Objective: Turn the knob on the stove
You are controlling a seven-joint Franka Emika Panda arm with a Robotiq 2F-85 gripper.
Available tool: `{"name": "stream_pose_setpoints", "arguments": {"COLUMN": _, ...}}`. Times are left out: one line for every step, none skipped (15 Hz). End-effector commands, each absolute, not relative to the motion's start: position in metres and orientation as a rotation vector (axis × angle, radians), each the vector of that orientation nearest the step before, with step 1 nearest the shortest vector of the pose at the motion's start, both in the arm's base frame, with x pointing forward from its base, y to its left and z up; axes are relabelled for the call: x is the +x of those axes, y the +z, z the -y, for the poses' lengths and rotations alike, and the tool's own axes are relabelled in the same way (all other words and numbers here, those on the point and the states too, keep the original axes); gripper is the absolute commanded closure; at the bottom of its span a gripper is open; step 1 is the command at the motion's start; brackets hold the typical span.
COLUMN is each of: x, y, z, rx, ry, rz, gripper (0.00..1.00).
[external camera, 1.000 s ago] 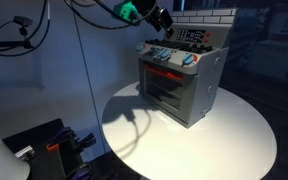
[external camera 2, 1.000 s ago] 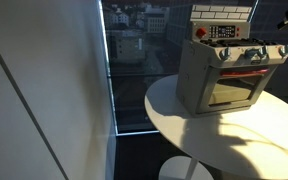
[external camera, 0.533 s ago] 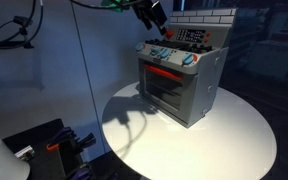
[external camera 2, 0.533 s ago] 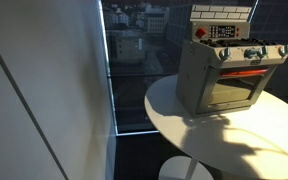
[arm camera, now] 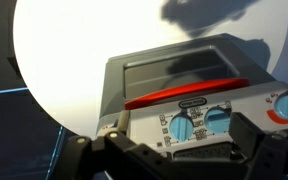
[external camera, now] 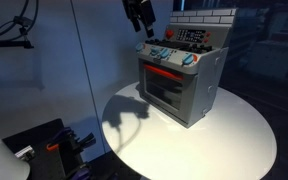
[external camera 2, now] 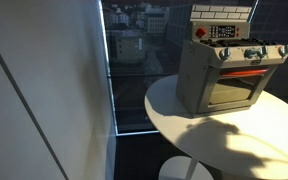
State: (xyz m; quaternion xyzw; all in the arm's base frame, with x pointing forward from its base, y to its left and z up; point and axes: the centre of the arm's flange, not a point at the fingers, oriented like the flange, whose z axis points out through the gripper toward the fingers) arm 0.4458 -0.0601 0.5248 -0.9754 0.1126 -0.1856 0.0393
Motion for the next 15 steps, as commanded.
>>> {"name": "stream_pose_setpoints", "arguments": {"x": 0.441, "y": 0.542, "z": 0.067, "rx": -3.005, "ry": -0.402, "rz": -0.333, "gripper": 0.0}}
{"name": "stream_pose_setpoints", "arguments": {"x": 0.44, "y": 0.544, "z": 0.067, "rx": -3.011, "ry": -0.338, "rz": -0.342, "gripper": 0.0}}
{"name": "stream_pose_setpoints", "arguments": {"x": 0.439, "y": 0.544, "z": 0.067, "rx": -3.017, "ry": -0.288, "rz": -0.349, "gripper": 0.0}}
{"name": "stream_pose_setpoints", "arguments": {"x": 0.438, "y": 0.545, "z": 0.068, "rx": -3.029, "ry": -0.247, "rz": -0.366, "gripper": 0.0}}
{"name": "stream_pose_setpoints", "arguments": {"x": 0.437, "y": 0.546, "z": 0.069, "rx": -3.034, "ry": -0.209, "rz": -0.373, "gripper": 0.0}}
{"name": "stream_pose_setpoints", "arguments": {"x": 0.436, "y": 0.547, "z": 0.07, "rx": -3.037, "ry": -0.175, "rz": -0.377, "gripper": 0.0}}
{"name": "stream_pose_setpoints", "arguments": {"x": 0.435, "y": 0.548, "z": 0.071, "rx": -3.038, "ry": -0.152, "rz": -0.38, "gripper": 0.0}}
{"name": "stream_pose_setpoints", "arguments": {"x": 0.434, "y": 0.549, "z": 0.071, "rx": -3.039, "ry": -0.134, "rz": -0.382, "gripper": 0.0}}
{"name": "stream_pose_setpoints", "arguments": {"x": 0.433, "y": 0.548, "z": 0.071, "rx": -3.041, "ry": -0.135, "rz": -0.383, "gripper": 0.0}}
{"name": "stream_pose_setpoints", "arguments": {"x": 0.434, "y": 0.545, "z": 0.07, "rx": -3.037, "ry": -0.135, "rz": -0.389, "gripper": 0.0}}
{"name": "stream_pose_setpoints", "arguments": {"x": 0.427, "y": 0.539, "z": 0.069, "rx": -3.028, "ry": -0.16, "rz": -0.37, "gripper": 0.0}}
{"name": "stream_pose_setpoints", "arguments": {"x": 0.428, "y": 0.538, "z": 0.069, "rx": -3.028, "ry": -0.158, "rz": -0.37, "gripper": 0.0}}
{"name": "stream_pose_setpoints", "arguments": {"x": 0.428, "y": 0.537, "z": 0.069, "rx": -3.029, "ry": -0.154, "rz": -0.37, "gripper": 0.0}}
{"name": "stream_pose_setpoints", "arguments": {"x": 0.429, "y": 0.537, "z": 0.069, "rx": -3.029, "ry": -0.151, "rz": -0.37, "gripper": 0.0}}
{"name": "stream_pose_setpoints", "arguments": {"x": 0.429, "y": 0.536, "z": 0.069, "rx": -3.029, "ry": -0.149, "rz": -0.37, "gripper": 0.0}}
